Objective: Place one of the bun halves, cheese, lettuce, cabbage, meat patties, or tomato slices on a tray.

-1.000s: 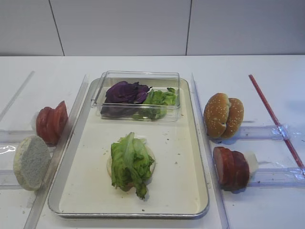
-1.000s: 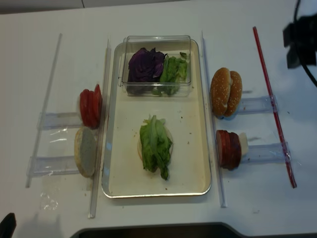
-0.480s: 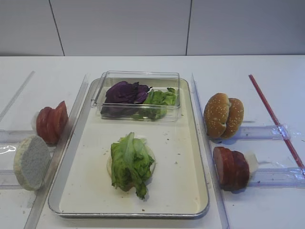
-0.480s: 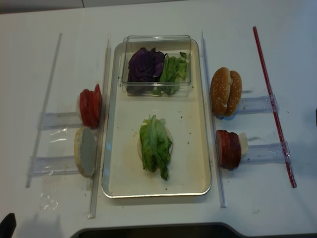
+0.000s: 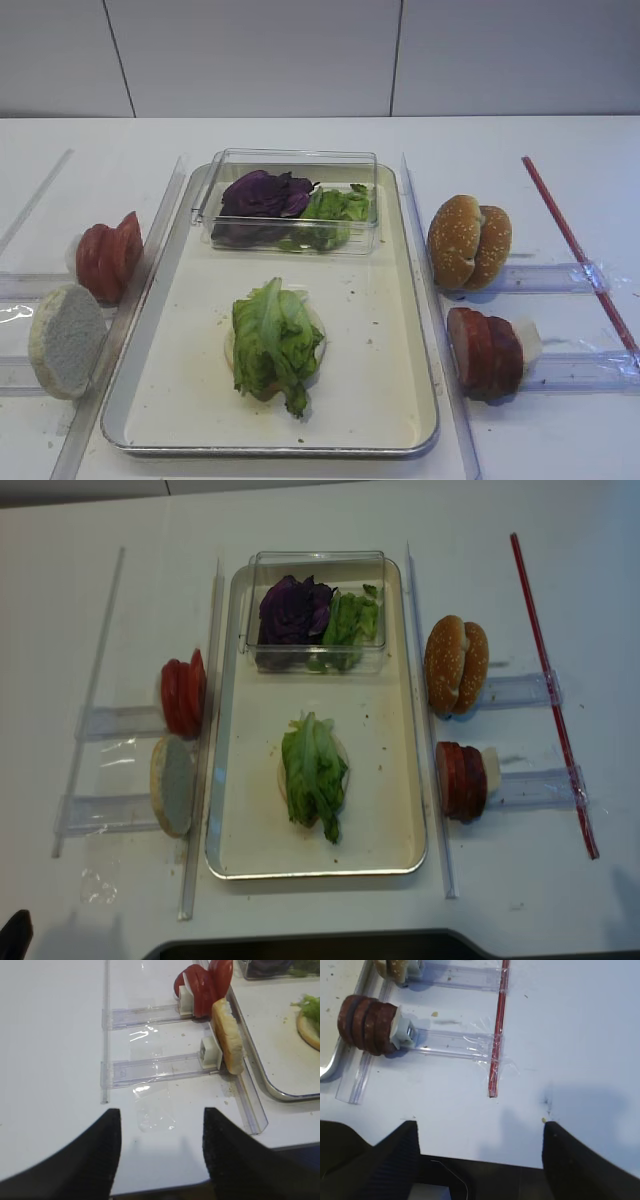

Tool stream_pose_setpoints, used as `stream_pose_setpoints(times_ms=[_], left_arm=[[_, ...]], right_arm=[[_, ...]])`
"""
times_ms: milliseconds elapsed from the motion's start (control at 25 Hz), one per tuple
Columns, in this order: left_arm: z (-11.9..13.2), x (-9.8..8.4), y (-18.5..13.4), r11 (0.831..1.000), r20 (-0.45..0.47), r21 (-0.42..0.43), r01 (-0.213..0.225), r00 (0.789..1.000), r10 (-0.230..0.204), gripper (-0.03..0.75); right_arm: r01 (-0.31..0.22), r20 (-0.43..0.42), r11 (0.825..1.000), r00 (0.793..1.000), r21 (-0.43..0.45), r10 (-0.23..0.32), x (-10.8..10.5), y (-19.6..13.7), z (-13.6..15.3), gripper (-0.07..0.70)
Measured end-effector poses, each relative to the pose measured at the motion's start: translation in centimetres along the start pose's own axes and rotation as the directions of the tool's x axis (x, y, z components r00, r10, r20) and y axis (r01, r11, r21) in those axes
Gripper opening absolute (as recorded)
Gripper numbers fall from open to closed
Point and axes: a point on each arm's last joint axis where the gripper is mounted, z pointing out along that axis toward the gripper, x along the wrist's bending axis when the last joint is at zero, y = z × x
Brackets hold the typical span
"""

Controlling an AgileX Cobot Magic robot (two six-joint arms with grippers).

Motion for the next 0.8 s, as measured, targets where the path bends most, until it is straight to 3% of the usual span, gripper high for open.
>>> stream_pose_setpoints(times_ms=[280,600,800], left_arm=[[0.0,0.0,0.0,1.0,0.0,0.0,0.0,1.0,0.0,0.355],[0.0,0.0,0.0,1.0,0.0,0.0,0.0,1.0,0.0,0.355],[0.0,0.0,0.0,1.0,0.0,0.0,0.0,1.0,0.0,0.353]], right_arm=[[0.001,0.001,0.994,1.0,-0.108,-0.001,-0.1,-3.5,1.8,0.524],[0.029,0.009,0.955,1.0,-0.296,-0.028,0.0,-5.4,0.3,0.524],[0.035,-0.001,0.951,0.999,-0.308,-0.037,0.1,-5.5,0.3,0.524]])
